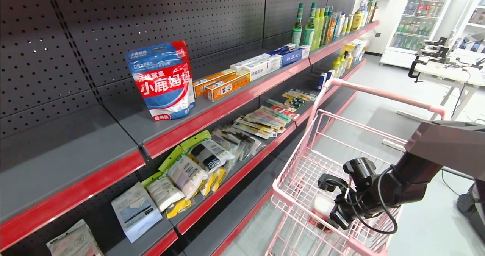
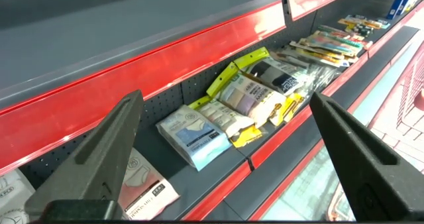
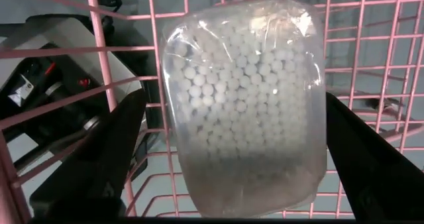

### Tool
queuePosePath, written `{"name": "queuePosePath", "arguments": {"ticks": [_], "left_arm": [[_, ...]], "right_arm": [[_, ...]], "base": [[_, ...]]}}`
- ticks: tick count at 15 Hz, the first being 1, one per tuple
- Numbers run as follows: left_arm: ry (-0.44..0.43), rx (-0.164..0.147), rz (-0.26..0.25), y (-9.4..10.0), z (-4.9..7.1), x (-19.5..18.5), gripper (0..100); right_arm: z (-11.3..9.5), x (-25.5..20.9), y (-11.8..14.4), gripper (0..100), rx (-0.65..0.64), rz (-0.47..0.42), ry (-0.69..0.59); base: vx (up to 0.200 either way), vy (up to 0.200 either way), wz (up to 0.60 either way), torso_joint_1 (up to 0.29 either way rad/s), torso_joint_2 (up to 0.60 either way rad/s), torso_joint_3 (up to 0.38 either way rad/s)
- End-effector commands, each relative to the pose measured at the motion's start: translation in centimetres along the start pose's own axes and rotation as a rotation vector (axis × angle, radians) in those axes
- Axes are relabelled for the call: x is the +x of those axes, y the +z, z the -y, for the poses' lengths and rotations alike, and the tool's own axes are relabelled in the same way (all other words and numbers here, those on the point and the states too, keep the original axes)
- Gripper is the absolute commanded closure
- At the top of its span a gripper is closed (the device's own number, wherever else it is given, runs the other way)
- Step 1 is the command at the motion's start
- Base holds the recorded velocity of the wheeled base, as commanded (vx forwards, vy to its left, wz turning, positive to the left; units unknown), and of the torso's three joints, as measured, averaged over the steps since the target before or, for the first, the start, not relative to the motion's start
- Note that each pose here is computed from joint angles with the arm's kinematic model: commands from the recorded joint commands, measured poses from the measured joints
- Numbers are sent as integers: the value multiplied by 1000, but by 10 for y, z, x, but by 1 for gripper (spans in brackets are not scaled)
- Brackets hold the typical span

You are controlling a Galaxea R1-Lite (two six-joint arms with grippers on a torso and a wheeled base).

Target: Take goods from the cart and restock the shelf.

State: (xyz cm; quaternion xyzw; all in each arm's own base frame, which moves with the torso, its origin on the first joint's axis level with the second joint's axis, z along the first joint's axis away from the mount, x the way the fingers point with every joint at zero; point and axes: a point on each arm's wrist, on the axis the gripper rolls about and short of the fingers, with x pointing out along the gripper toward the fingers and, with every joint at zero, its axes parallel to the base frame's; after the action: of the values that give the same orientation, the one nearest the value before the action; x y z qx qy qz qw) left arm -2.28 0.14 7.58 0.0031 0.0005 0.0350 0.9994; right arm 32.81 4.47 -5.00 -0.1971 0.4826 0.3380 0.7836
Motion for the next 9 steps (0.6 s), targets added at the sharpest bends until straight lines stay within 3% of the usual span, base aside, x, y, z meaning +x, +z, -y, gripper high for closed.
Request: {"name": "queuePosePath", "arguments": {"ticks": [1,7,8,9], "left_arm": [[1,0,-1,0,0,0,0],[1,0,-2,0,0,0,0],[1,0,-1,0,0,0,0],[1,0,-2,0,0,0,0]], "right_arm": [[-4,2,0,0,-11,-8,7],[-8,5,0,0,-23,-17,10],[-8,5,0,100,-21,-14,9],[-7,6,0,100,-18,-2,0]], "base": [[0,0,0,0,0,0],[0,0,0,0,0,0],[0,0,0,0,0,0],[0,0,0,0,0,0]]}}
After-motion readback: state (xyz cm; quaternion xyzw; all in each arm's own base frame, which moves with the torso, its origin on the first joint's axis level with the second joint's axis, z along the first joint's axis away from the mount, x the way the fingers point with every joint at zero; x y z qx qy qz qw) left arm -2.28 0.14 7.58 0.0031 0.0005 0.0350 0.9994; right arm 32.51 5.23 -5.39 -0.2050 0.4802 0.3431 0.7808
